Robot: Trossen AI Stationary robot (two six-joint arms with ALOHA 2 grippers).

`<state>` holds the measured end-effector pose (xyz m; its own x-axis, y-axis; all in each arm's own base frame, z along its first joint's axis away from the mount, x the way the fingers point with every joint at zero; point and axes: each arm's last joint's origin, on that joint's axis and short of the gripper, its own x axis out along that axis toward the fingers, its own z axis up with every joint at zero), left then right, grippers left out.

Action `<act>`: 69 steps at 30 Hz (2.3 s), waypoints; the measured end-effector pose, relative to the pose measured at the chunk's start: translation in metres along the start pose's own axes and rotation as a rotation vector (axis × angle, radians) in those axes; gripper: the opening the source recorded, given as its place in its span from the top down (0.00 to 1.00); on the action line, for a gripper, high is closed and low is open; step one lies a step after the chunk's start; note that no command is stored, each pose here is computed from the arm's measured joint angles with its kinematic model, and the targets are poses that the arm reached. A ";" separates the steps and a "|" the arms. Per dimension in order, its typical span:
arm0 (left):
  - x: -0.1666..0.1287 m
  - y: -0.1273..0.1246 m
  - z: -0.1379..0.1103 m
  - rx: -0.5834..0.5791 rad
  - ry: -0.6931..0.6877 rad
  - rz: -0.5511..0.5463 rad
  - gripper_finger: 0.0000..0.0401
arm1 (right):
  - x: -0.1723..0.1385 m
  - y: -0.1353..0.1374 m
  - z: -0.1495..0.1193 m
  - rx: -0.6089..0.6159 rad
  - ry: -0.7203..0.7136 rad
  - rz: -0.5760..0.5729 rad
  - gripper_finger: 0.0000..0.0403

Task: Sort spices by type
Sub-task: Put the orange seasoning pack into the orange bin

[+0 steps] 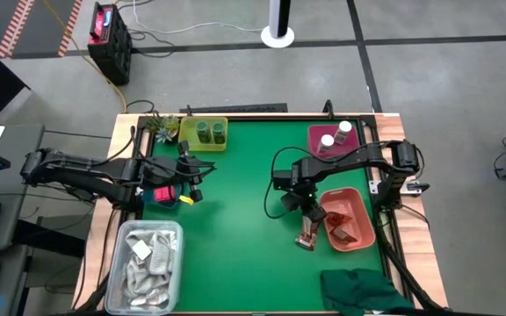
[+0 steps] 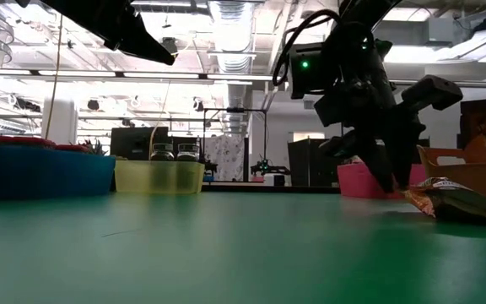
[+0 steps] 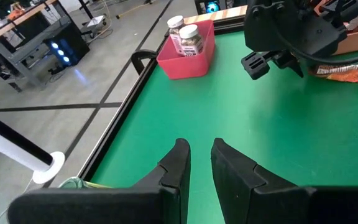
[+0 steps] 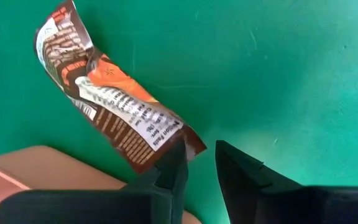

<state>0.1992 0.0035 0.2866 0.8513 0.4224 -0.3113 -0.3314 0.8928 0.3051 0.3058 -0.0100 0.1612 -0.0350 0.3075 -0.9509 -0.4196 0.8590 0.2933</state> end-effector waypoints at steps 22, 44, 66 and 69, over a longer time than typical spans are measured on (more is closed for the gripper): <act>0.000 0.000 0.000 0.026 0.001 0.001 0.86 | -0.011 0.006 0.004 0.076 0.014 0.043 0.97; 0.000 0.000 0.000 0.023 0.002 0.004 0.86 | -0.105 0.056 0.028 0.264 0.210 -0.163 0.97; 0.000 0.000 0.002 -0.018 -0.021 0.006 0.86 | -0.119 0.042 0.030 0.352 -0.043 -0.314 0.70; 0.000 0.000 0.002 -0.020 -0.018 0.005 0.86 | -0.103 0.029 0.024 0.303 -0.022 -0.324 0.59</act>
<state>0.1998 0.0035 0.2885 0.8568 0.4242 -0.2932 -0.3438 0.8937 0.2881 0.3193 -0.0074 0.2702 0.0747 0.0086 -0.9972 -0.1205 0.9927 -0.0004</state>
